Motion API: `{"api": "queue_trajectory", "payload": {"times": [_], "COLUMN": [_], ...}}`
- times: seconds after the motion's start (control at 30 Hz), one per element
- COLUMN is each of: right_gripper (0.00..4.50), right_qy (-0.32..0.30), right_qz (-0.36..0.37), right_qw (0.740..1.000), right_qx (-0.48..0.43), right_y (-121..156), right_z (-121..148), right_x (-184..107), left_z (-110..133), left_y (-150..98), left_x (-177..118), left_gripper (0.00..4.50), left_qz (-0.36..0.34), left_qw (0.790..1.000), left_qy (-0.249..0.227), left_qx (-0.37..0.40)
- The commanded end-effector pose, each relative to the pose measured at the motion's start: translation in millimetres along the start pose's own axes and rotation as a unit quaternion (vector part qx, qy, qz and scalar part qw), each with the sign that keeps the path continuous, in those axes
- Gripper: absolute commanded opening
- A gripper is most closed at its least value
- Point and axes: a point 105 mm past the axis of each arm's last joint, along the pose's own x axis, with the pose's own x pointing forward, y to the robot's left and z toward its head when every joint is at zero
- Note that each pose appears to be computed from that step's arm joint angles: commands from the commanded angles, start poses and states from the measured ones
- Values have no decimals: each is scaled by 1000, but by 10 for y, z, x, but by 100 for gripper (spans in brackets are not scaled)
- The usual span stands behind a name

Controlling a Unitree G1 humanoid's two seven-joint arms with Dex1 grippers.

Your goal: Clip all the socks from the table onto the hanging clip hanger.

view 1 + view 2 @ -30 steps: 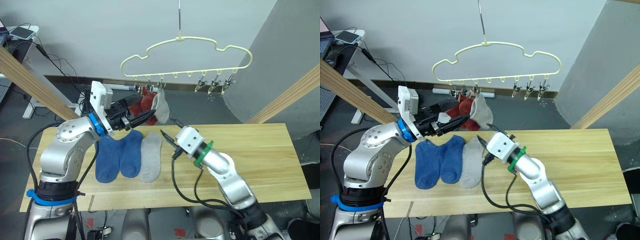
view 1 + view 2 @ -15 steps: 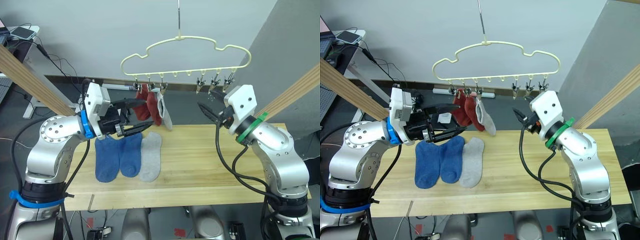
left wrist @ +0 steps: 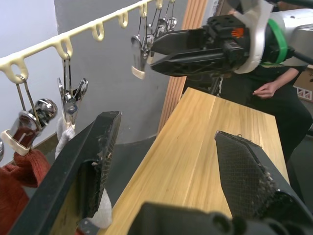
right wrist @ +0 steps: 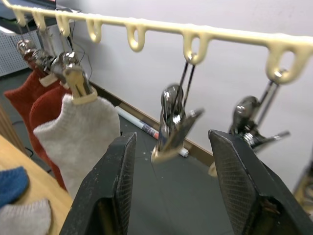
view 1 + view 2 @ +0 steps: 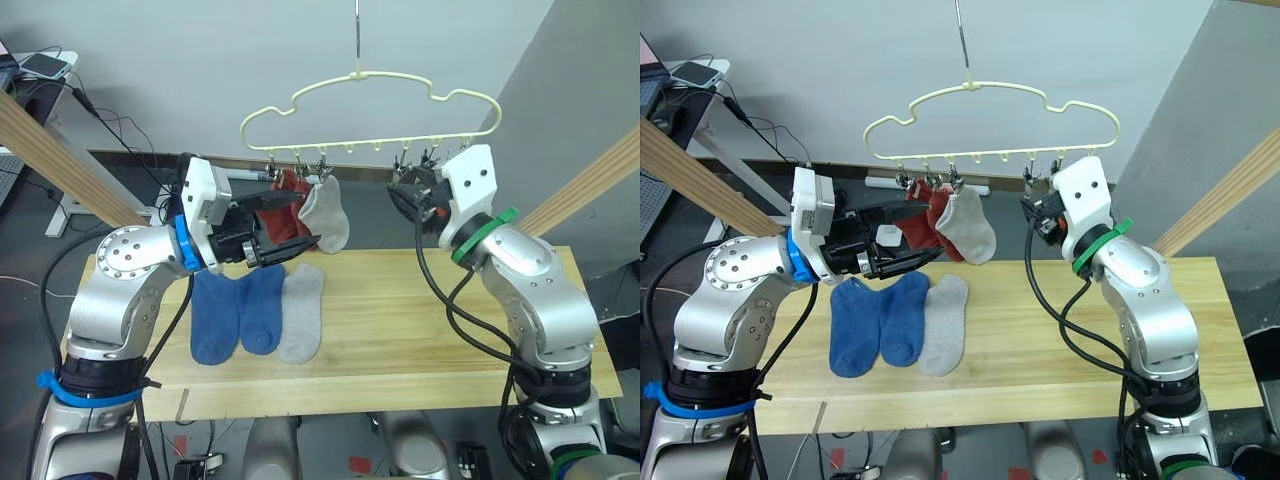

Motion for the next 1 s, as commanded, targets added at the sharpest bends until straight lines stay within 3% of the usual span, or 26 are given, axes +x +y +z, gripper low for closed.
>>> {"api": "queue_trajectory", "payload": {"times": [0.03,0.23,0.33,1.0], "right_gripper": [242,242,187,187], "right_qy": [-31,-50,-51,-82], "right_qz": [0,-9,-8,-32], "right_qw": [1000,999,999,995], "right_qx": [-4,12,18,56], "right_y": [40,86,111,159], "right_z": [160,214,210,287], "right_x": [28,78,90,241], "left_z": [111,110,96,-14], "left_y": [-31,-24,-23,-21], "left_x": [33,60,71,52], "left_gripper": [346,346,346,346], "left_qz": [-8,-10,-9,-5], "left_qw": [1000,1000,1000,1000], "left_qy": [-16,-18,-17,-7], "left_qx": [19,20,20,16]}}
